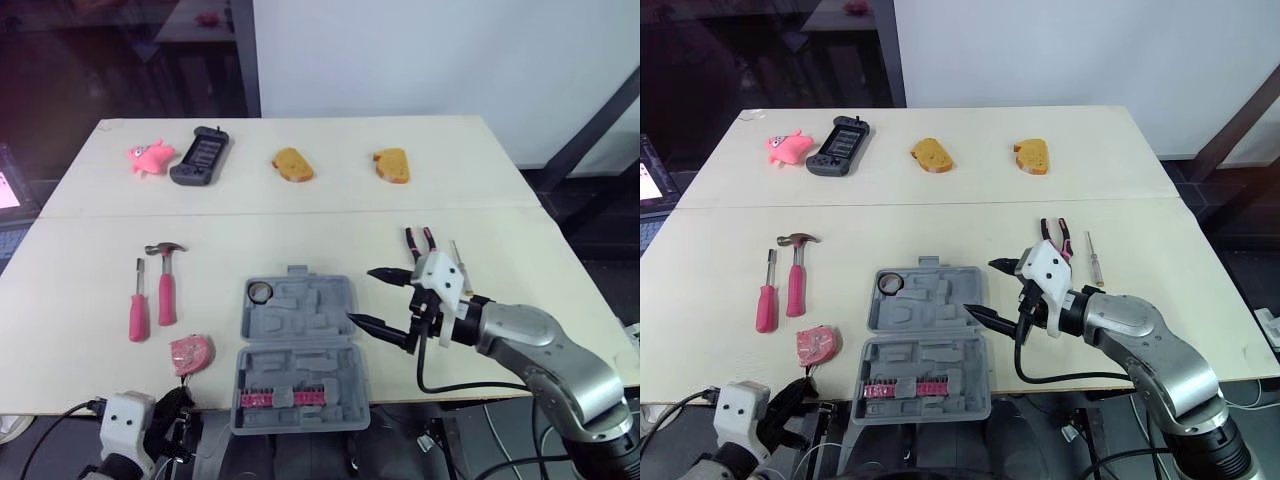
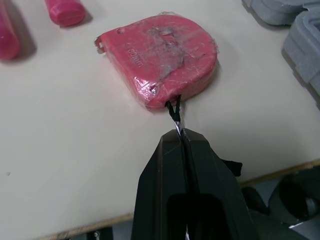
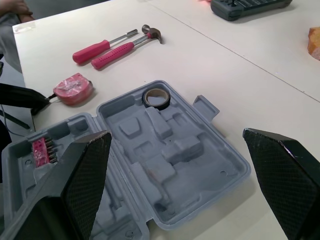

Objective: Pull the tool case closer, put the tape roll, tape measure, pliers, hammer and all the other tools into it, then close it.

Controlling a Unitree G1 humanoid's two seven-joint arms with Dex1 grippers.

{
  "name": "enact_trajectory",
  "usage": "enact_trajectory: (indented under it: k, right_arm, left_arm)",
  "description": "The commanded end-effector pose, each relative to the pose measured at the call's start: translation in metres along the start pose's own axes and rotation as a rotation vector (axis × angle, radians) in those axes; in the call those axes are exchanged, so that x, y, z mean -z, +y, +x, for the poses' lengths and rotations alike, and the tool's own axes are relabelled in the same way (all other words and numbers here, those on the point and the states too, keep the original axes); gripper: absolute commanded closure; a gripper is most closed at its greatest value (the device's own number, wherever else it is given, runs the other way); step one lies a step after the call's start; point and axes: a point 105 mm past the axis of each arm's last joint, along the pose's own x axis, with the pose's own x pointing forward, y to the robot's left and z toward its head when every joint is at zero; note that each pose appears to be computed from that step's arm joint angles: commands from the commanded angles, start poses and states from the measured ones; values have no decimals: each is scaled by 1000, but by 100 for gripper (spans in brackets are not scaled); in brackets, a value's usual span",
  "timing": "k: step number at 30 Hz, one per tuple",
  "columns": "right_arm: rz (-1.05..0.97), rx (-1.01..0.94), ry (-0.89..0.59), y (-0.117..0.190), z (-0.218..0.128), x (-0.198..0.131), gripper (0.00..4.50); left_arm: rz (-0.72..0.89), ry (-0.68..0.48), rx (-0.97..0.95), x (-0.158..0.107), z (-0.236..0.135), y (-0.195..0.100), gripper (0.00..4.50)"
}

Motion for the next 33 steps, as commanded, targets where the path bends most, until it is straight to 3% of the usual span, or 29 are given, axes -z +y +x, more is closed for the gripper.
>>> enact_trajectory:
  k: [1,8,9,11,18,22,28,33]
  right_arm:
    - [-39,-5,-36,3,-2,-12,0]
    - [-38,-10,-38,4,-1,-12,0]
    - [-37,-10,-39,4,-1,-12,0]
    - [-36,-9,-40,4,0,-12,0]
    - [-32,-7,-44,2,1,-11,0]
    - [-30,-3,-52,1,4,-12,0]
    - [-33,-6,-68,-2,9,-14,0]
    - [-50,6,-75,-5,11,-17,0]
  left_arm:
    - [-18,77,-43,21,-13,10,449]
    - [-2,82,-47,24,-19,15,449]
    - [-4,67,-40,21,-19,16,423]
    - [2,46,-16,15,-19,16,368]
    - [46,-15,39,-18,-13,27,7]
    - [115,-29,223,-55,-12,36,2]
    - [290,92,610,-97,4,50,2]
    - [443,202,775,-108,28,65,2]
